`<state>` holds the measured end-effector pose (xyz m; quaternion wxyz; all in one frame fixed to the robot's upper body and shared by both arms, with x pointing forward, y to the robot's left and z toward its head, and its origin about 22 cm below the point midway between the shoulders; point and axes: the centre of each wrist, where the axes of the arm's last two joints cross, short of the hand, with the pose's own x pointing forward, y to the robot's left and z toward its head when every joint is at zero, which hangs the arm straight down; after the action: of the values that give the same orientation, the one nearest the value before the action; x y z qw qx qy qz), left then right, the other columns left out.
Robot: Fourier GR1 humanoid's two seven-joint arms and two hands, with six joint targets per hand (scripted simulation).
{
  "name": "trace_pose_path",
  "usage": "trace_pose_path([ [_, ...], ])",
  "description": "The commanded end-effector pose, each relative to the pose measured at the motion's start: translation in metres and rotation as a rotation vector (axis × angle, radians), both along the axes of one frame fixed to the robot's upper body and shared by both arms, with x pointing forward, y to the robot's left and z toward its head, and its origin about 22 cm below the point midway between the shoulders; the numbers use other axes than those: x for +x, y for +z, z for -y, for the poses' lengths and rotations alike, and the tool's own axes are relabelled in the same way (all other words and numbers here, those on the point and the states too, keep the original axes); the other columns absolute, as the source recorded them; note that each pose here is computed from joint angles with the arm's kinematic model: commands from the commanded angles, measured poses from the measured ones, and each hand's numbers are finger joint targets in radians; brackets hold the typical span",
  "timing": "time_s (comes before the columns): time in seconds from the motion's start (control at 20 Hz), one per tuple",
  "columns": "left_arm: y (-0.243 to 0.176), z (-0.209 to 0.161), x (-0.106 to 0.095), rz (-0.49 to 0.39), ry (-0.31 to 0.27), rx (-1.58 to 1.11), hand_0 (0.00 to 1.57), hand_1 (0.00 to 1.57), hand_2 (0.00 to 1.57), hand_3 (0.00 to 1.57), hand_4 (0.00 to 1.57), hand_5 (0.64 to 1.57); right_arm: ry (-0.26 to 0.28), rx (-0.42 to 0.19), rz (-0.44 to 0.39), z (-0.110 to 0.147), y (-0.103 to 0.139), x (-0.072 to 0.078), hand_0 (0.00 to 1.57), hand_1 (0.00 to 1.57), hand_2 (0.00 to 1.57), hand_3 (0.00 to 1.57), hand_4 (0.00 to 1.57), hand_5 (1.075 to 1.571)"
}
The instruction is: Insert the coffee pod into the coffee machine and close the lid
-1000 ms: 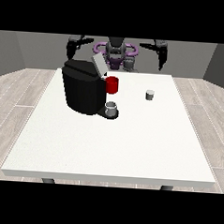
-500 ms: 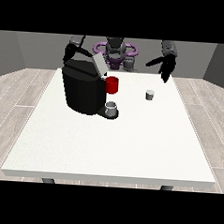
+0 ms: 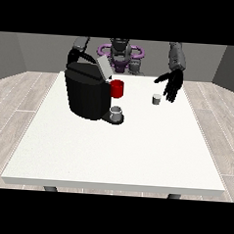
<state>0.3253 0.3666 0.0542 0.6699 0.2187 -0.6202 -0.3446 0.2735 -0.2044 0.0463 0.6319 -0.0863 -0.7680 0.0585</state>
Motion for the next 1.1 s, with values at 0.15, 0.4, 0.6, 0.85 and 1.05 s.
trace_pose_path([
  [0.15,-0.016,0.027,0.020,-0.012,-0.012,0.104,0.00,0.00,0.42,0.00,0.00,1.571,-0.031,0.002,-0.083,0.001,-0.023,0.007,0.00,0.00,0.00,0.00,0.00,1.571],
  [0.4,-0.019,0.038,0.029,0.065,-0.009,0.193,0.94,0.94,0.95,0.69,0.08,1.571,-0.021,0.021,-0.084,-0.012,-0.037,0.010,0.00,0.00,0.00,0.00,0.00,1.571],
  [0.6,-0.037,0.066,0.029,0.132,-0.067,0.282,1.07,1.07,1.13,0.93,0.46,1.571,-0.003,0.016,-0.124,-0.007,-0.024,0.018,0.00,0.00,0.00,0.00,0.00,1.571],
  [0.85,-0.022,0.043,0.042,0.042,-0.108,0.402,0.76,0.76,0.95,0.81,0.34,1.571,0.013,0.002,-0.123,-0.001,-0.017,0.033,0.00,0.00,0.00,0.00,0.00,1.571],
  [1.05,-0.031,0.034,0.042,-0.012,-0.108,0.484,0.88,0.88,1.00,0.82,0.28,1.571,0.054,-0.006,-0.124,-0.023,-0.035,0.018,0.00,0.00,0.00,0.00,0.00,1.571],
])
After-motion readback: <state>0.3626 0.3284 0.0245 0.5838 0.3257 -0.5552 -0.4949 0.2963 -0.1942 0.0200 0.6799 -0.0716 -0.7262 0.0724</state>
